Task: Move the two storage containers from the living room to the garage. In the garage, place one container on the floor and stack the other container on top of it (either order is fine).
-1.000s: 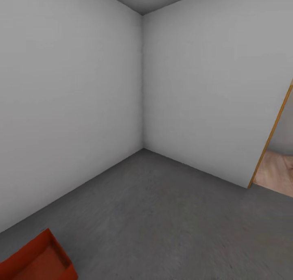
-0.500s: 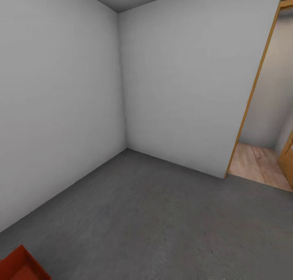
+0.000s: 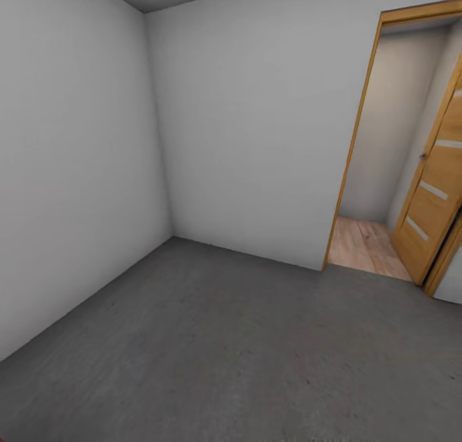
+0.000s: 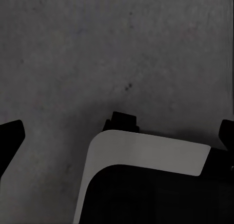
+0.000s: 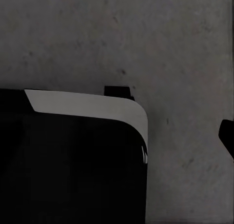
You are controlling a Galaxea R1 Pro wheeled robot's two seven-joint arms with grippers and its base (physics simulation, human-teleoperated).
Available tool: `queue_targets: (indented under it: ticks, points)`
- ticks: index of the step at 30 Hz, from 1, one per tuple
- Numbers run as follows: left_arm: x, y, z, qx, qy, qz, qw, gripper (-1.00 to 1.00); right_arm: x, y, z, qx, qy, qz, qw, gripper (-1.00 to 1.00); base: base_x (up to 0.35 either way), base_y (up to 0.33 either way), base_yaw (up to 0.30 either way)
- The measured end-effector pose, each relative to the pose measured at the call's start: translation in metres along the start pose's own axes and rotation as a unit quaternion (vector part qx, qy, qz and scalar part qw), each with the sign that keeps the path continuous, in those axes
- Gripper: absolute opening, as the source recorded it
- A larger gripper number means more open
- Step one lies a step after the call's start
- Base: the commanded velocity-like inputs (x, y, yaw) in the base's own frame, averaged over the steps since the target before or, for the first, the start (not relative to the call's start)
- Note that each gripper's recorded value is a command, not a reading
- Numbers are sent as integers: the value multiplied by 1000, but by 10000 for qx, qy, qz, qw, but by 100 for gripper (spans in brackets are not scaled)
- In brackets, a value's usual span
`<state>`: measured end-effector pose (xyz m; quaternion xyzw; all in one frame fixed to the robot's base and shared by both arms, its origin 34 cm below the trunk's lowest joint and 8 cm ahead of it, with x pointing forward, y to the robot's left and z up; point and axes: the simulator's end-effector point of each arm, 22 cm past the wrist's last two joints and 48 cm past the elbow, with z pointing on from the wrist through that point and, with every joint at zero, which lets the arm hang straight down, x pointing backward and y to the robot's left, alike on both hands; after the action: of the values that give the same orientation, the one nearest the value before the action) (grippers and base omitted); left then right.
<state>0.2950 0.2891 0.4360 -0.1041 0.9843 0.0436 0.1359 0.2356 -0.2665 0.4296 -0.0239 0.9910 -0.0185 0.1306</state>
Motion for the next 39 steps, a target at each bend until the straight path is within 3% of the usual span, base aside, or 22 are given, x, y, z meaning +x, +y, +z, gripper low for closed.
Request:
queue_targets:
  ticks: [39]
  points:
    - [5, 0, 1, -10, 67, 5, 10000, 100, 7, -3, 0, 13, 106, 4, 9999, 100, 0, 0, -300]
